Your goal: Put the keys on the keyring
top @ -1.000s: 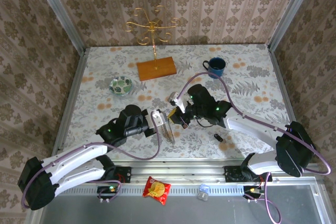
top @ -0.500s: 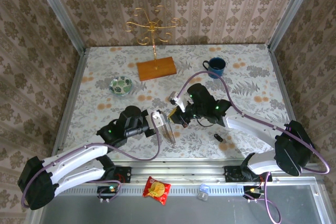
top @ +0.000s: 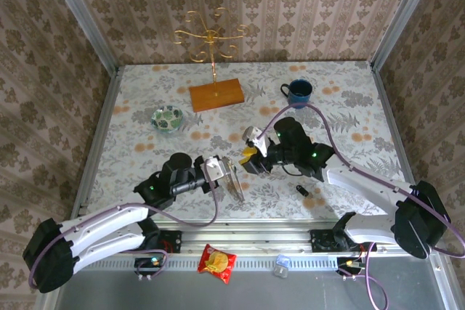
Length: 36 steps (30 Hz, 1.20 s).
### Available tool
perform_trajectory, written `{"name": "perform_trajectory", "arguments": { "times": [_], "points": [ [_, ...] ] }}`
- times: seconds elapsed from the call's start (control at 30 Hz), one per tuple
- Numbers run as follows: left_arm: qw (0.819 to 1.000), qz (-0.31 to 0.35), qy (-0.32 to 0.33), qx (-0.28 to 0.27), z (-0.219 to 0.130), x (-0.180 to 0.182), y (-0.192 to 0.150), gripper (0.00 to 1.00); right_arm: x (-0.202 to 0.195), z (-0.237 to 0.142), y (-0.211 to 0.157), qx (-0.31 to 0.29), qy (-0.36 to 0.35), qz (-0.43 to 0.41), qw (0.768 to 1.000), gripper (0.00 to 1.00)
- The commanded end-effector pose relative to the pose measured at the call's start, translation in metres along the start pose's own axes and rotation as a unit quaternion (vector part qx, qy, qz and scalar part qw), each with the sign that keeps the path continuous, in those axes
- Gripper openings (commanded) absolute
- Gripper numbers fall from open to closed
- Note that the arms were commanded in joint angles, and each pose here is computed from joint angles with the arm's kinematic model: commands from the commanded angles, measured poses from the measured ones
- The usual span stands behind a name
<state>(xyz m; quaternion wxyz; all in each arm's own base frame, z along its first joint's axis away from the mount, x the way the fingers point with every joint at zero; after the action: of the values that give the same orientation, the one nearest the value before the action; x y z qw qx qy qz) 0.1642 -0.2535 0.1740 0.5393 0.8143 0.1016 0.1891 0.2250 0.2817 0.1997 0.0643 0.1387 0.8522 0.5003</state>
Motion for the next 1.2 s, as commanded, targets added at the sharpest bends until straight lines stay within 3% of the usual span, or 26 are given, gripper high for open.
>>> {"name": "perform_trajectory", "arguments": {
  "times": [0.0,0.2,0.3,0.7,1.17],
  "points": [
    [0.998,-0.023,0.005,-0.060,-0.004,0.003,0.022,0.00,0.007,-0.001,0.012,-0.015,0.027,0.009,0.999,0.37],
    [0.996,-0.044,0.008,-0.071,-0.003,0.004,0.022,0.00,-0.003,-0.003,0.011,0.017,-0.004,0.152,0.988,0.30],
    [0.996,-0.049,0.007,-0.072,-0.001,0.004,0.021,0.00,0.001,-0.002,0.013,0.036,0.012,0.191,0.981,0.28],
    [0.996,-0.052,0.008,-0.069,0.002,0.006,0.021,0.00,0.006,0.007,0.010,0.071,0.040,0.206,0.975,0.18],
    [0.996,-0.052,0.010,-0.068,0.002,0.007,0.021,0.00,0.011,0.006,0.016,0.059,0.059,0.207,0.975,0.28]
  ]
}}
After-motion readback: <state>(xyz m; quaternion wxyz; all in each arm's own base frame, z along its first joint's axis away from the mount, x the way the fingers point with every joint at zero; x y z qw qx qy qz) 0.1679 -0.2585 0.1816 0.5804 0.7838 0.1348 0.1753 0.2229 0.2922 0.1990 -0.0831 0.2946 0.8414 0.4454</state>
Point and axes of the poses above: each hand's point on the last joint's axis, 136 mm out from that joint toward the fingers, its own z axis out along the fingers, its own x axis along the line the jaws close on, y = z × x, the point moved 2 cm from there along -z, back along the fingers, and after that the axes turned 7 degrees about -z, right-handed, at the moved point
